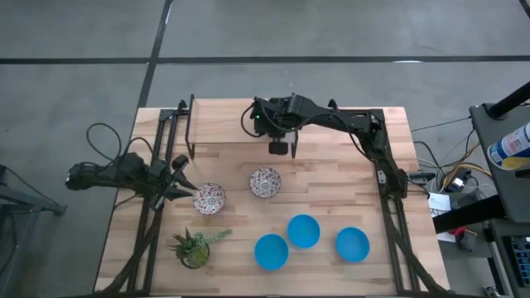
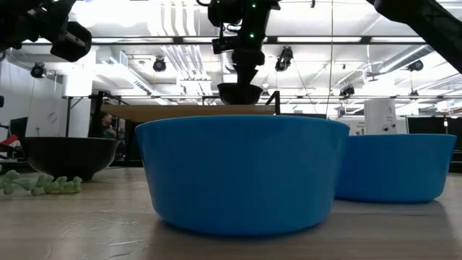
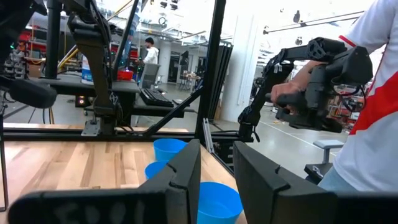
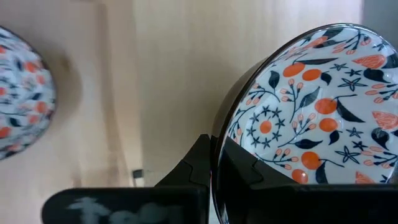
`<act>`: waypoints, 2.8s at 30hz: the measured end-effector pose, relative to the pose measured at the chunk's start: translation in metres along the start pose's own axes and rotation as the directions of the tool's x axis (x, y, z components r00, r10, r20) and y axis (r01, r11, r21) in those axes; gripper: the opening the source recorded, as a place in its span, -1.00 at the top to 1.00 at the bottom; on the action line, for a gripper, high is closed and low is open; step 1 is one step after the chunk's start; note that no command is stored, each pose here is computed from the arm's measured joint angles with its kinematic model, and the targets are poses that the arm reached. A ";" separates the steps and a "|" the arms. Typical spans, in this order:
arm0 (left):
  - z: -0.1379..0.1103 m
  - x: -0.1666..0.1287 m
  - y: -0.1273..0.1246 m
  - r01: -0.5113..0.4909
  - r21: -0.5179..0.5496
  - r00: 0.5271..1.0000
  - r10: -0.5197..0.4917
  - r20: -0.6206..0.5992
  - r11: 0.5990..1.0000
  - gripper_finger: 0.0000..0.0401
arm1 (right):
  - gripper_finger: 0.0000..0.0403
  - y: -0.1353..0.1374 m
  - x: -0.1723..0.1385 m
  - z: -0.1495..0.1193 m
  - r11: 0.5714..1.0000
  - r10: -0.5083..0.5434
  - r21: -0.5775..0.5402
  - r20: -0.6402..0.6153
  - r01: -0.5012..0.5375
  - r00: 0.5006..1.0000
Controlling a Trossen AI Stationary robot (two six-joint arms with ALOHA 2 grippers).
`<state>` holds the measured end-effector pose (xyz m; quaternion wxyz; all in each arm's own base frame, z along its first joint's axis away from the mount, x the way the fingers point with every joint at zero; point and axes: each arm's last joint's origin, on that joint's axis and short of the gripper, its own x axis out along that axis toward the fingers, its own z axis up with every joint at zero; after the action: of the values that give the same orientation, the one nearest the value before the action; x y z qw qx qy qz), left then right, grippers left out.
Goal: Pick & Place Mini bowls
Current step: Put the white patterned bowl on the shelf, then stack the white patterned bowl on the white patterned bowl on the shelf
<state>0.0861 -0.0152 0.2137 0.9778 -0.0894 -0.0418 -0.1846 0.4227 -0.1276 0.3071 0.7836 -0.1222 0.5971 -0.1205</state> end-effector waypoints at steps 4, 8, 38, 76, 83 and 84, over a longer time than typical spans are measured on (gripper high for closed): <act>0.000 0.000 0.000 0.000 0.000 1.000 0.000 0.000 1.000 0.55 | 0.94 0.001 0.000 0.001 0.999 0.041 0.010 0.022 -0.041 0.999; 0.000 0.000 0.000 0.000 0.000 1.000 0.000 0.000 1.000 0.55 | 0.94 0.001 0.001 0.002 0.999 0.036 0.012 0.026 -0.036 0.999; 0.000 0.000 0.000 0.000 0.000 1.000 0.000 0.000 1.000 0.55 | 0.28 0.003 -0.033 0.000 0.995 -0.006 0.095 0.100 -0.004 0.995; 0.004 0.000 -0.001 0.019 -0.241 0.999 -0.009 0.044 0.970 0.55 | 0.26 0.080 -0.100 0.022 0.927 0.213 0.235 0.308 -0.291 0.927; 0.004 0.000 -0.001 0.017 -0.243 0.999 -0.006 0.044 0.970 0.55 | 0.32 0.089 -0.102 0.023 0.931 0.257 0.176 0.309 -0.320 0.916; 0.004 0.000 -0.001 0.012 -0.245 0.999 -0.001 0.045 0.969 0.55 | 0.33 0.090 -0.102 0.023 0.931 0.257 0.174 0.309 -0.320 0.916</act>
<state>0.0856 -0.0149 0.2181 0.9575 -0.2136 -0.0406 -0.1896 0.4223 -0.0076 0.3757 0.8781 0.0397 0.4742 -0.0498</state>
